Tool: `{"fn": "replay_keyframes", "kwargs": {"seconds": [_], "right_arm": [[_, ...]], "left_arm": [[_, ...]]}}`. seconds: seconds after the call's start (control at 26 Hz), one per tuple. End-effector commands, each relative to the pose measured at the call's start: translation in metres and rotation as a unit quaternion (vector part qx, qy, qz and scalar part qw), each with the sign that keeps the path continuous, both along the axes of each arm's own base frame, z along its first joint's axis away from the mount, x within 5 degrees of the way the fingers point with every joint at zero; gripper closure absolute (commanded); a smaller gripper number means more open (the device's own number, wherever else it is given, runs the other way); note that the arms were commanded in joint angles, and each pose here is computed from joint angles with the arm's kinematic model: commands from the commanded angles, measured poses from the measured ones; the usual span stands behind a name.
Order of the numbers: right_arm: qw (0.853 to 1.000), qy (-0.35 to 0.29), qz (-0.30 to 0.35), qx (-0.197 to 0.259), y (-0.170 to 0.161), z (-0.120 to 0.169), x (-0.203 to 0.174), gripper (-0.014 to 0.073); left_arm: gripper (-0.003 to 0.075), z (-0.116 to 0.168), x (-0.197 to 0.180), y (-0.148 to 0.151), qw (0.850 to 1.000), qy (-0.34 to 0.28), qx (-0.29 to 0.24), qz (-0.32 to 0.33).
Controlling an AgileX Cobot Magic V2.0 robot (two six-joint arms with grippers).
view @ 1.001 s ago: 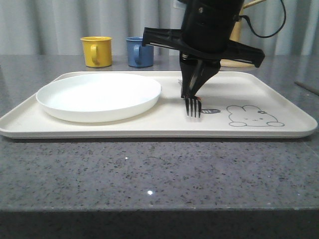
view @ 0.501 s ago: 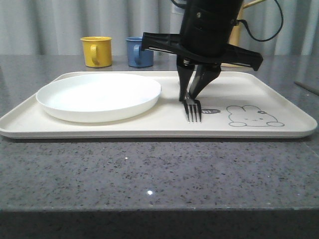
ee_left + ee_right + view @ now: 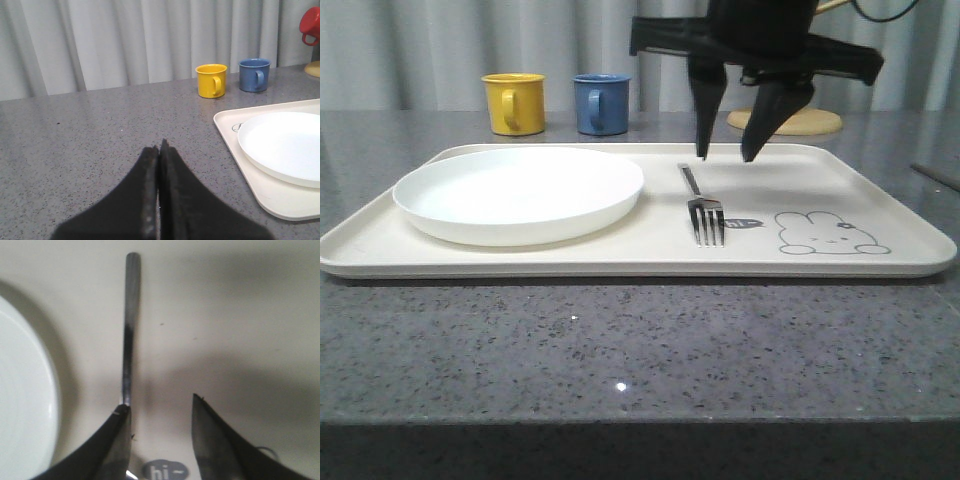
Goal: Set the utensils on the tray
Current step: 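Raise the right gripper and move it to the chopsticks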
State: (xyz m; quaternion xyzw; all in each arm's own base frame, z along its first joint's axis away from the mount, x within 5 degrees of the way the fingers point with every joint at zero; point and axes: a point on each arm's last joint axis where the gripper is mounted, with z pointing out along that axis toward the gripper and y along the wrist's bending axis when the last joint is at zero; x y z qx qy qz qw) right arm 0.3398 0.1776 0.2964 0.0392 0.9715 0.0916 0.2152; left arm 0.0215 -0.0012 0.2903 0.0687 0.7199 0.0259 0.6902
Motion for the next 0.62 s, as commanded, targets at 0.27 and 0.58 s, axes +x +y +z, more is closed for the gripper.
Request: {"fn": "replay_keyframes", "kwargs": {"seconds": [0.27,0.58], "right_arm": [[0.998,-0.019,-0.024,-0.058,-0.113,0.045,0.007,0.0267],[0.999,0.017,-0.012,-0.047,-0.171,0.033,0.008,0.0268]], "left_arm": [[0.0739,0.016,-0.001,0.000,0.999,-0.052,-0.011,-0.001],[0.0739,0.016,-0.001,0.000,0.999,-0.052,-0.011,-0.001]]}}
